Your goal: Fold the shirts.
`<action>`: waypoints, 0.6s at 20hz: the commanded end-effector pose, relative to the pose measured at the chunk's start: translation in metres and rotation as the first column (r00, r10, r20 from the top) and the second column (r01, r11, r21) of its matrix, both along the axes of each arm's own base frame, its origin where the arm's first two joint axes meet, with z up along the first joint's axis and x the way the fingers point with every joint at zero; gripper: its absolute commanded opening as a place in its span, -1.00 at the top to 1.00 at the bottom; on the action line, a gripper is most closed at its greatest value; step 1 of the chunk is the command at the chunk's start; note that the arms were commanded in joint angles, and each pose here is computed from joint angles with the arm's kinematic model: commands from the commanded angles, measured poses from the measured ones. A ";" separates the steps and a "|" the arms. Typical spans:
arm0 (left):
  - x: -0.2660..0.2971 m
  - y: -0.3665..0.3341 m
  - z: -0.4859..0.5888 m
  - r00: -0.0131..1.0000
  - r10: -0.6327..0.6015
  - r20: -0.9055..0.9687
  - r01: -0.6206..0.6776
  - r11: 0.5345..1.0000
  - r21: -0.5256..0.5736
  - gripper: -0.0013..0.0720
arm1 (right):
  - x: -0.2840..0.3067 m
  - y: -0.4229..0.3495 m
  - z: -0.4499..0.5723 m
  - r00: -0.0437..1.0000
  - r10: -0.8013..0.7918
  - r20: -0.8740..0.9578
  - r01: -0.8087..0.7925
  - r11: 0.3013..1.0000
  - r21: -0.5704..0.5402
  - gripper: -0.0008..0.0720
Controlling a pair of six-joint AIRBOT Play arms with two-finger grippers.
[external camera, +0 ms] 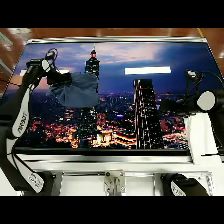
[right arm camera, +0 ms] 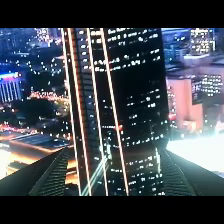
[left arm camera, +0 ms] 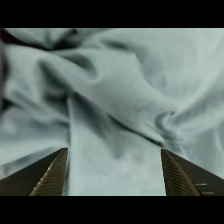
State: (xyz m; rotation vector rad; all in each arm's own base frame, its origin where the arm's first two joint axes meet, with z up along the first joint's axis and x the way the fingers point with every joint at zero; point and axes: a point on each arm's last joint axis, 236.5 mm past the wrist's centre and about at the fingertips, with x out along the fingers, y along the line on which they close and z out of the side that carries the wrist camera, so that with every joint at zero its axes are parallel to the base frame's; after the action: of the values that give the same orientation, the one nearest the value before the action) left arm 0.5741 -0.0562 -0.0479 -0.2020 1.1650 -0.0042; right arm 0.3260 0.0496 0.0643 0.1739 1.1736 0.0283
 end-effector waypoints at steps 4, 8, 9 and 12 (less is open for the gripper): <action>-0.010 -0.010 -0.049 0.991 -0.029 -0.131 0.023 0.999 -0.048 -1.00 | 0.003 0.001 0.001 1.000 -0.009 0.012 0.009 1.000 0.008 -0.92; -0.015 -0.007 -0.053 0.987 -0.029 -0.155 0.024 0.999 -0.036 -0.37 | 0.002 0.005 0.001 1.000 -0.008 0.008 0.007 1.000 0.026 -0.92; -0.015 -0.010 -0.053 0.987 -0.035 -0.154 0.028 0.998 -0.047 0.48 | 0.002 0.008 0.002 1.000 -0.008 0.007 0.007 0.999 0.037 -0.92; -0.017 -0.016 -0.045 0.986 -0.074 -0.151 0.064 0.996 -0.065 0.86 | 0.002 0.011 0.002 1.000 -0.007 0.009 0.006 0.999 0.050 -0.92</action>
State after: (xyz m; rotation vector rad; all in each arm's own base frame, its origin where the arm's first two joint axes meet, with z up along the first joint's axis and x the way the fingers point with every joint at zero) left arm 0.5605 -0.0672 -0.0977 -0.2188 1.3151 -0.0557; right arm 0.3282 0.0563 0.0662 0.2103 1.1639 0.0417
